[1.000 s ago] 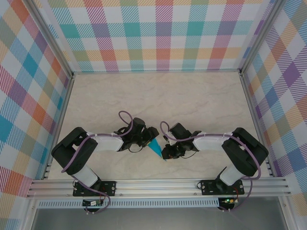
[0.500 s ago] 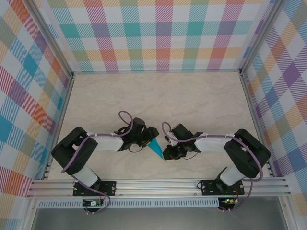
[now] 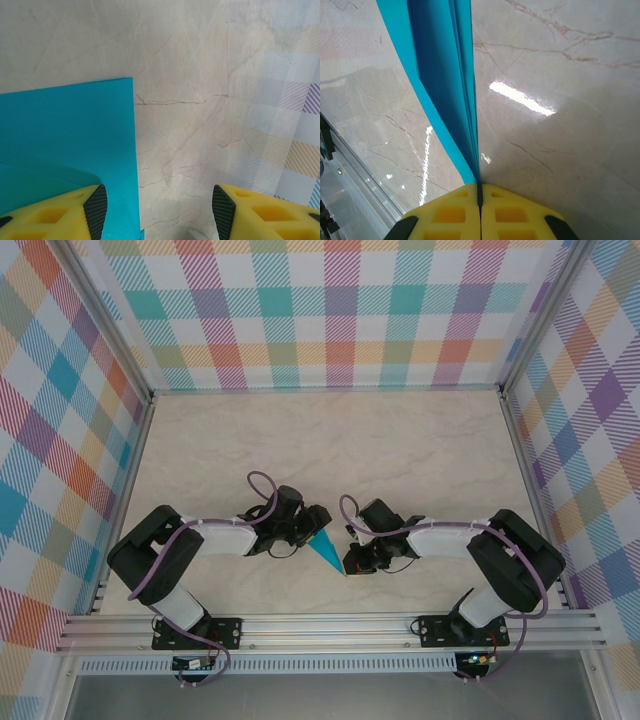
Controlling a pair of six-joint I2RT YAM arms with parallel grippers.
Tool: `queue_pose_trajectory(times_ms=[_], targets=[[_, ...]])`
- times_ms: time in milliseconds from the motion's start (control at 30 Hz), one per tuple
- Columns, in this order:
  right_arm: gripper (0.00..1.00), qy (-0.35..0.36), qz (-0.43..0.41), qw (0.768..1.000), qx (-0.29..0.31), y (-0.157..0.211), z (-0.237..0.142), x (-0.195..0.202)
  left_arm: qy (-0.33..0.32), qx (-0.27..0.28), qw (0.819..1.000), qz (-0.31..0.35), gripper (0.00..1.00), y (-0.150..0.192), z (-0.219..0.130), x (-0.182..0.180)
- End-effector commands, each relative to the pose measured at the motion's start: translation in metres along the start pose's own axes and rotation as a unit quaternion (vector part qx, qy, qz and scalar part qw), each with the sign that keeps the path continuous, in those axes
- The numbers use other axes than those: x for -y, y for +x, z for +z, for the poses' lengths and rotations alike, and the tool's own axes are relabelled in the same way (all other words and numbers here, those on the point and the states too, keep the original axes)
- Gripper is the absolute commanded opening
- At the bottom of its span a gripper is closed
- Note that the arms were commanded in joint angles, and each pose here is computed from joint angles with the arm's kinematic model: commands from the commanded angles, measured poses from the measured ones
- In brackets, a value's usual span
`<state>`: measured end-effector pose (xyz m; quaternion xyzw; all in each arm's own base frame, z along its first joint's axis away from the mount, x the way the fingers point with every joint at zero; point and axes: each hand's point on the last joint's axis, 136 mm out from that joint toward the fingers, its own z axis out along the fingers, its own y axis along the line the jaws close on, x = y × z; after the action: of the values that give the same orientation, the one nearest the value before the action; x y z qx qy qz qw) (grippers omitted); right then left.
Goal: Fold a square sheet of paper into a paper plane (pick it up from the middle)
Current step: Fold the wing for the fifth time at the center of the table.
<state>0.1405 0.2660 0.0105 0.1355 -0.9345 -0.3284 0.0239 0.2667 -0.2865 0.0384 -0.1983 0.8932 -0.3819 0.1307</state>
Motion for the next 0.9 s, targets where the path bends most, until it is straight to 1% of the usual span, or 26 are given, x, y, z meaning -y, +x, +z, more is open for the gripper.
queue_pose_trajectory(times_ms=[0,167,233,267,400,467,500,600,667,767,867], targets=[[0.08,0.070,0.049,0.995,-0.058,0.037,0.005,0.039,-0.039,-0.005,0.999,0.004,0.60,0.006,0.004,-0.021],[0.14,0.079,0.040,0.995,-0.051,0.034,-0.005,0.034,-0.038,-0.004,0.999,0.005,0.60,0.007,0.002,-0.021],[0.15,0.074,0.032,0.996,-0.029,0.023,-0.015,0.022,-0.039,-0.003,0.999,0.004,0.60,0.006,0.002,-0.021],[0.18,0.069,0.029,0.997,-0.015,0.016,-0.019,0.016,-0.039,-0.003,0.999,0.005,0.60,0.006,0.001,-0.021],[0.23,0.030,0.024,0.998,0.052,-0.015,-0.037,-0.016,-0.043,-0.001,0.999,0.007,0.60,0.006,0.000,-0.022],[0.23,0.002,0.017,0.998,0.065,-0.026,-0.039,-0.032,-0.042,-0.001,0.999,0.007,0.60,0.006,0.000,-0.021],[0.21,-0.017,0.013,0.998,0.066,-0.032,-0.038,-0.041,-0.043,-0.001,0.999,0.007,0.60,0.006,0.000,-0.022],[0.15,-0.073,0.011,0.996,0.056,-0.043,-0.030,-0.064,-0.043,-0.002,0.999,0.007,0.60,0.006,0.000,-0.022],[0.13,-0.099,0.013,0.994,0.047,-0.047,-0.024,-0.074,-0.044,-0.001,0.999,0.007,0.60,0.006,0.001,-0.021],[0.12,-0.104,0.019,0.993,0.043,-0.052,-0.017,-0.075,-0.045,0.000,0.999,0.008,0.60,0.005,0.001,-0.022],[0.11,-0.085,0.024,0.995,0.044,-0.053,-0.013,-0.066,-0.045,-0.004,0.999,0.007,0.60,0.006,0.003,-0.022]])
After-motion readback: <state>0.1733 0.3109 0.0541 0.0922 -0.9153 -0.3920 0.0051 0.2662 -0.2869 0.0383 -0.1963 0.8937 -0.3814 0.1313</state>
